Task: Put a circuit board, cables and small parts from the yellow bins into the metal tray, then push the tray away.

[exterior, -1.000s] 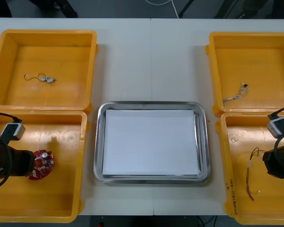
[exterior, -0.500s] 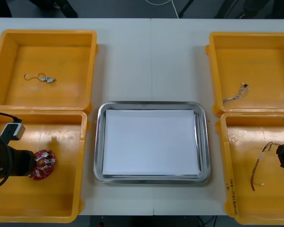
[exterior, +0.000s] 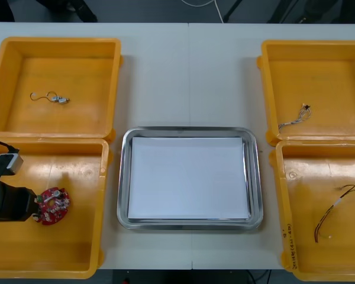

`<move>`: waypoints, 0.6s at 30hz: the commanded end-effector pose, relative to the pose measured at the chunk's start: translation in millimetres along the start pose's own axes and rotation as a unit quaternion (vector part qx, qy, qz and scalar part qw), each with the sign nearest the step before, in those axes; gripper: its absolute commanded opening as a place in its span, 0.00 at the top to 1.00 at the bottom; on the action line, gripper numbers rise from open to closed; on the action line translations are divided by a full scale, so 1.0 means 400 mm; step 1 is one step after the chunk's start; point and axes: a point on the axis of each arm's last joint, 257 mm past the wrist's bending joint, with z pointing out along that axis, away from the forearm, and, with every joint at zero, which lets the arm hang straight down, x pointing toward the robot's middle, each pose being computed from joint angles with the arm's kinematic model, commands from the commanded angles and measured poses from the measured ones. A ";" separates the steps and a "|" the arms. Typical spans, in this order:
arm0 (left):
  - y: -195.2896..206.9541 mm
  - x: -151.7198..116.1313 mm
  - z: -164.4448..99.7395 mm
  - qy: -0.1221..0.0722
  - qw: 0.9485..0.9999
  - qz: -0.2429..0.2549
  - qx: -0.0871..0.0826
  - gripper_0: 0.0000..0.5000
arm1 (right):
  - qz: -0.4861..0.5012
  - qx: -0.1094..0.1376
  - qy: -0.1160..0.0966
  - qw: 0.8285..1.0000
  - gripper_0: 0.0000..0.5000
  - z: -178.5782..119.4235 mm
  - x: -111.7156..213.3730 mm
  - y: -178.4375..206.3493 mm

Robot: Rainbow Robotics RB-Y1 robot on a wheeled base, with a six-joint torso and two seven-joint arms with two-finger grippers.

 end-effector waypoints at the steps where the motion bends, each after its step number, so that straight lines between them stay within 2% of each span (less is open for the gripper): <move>1: 0.020 -0.078 -0.073 -0.032 0.999 0.014 -0.013 0.00 | -0.018 0.026 0.003 0.999 1.00 -0.022 0.014 -0.072; 7: 0.010 -0.098 -0.099 -0.031 0.999 -0.013 -0.008 0.00 | -0.006 0.022 -0.003 1.000 1.00 -0.006 0.017 -0.081; 12: 0.000 -0.113 -0.111 -0.033 0.999 -0.038 -0.007 0.00 | 0.004 0.009 -0.003 1.000 1.00 0.005 0.028 -0.068; 18: -0.032 -0.130 -0.109 -0.040 0.995 -0.089 0.010 0.00 | 0.006 0.012 -0.002 1.000 0.99 0.010 0.034 -0.068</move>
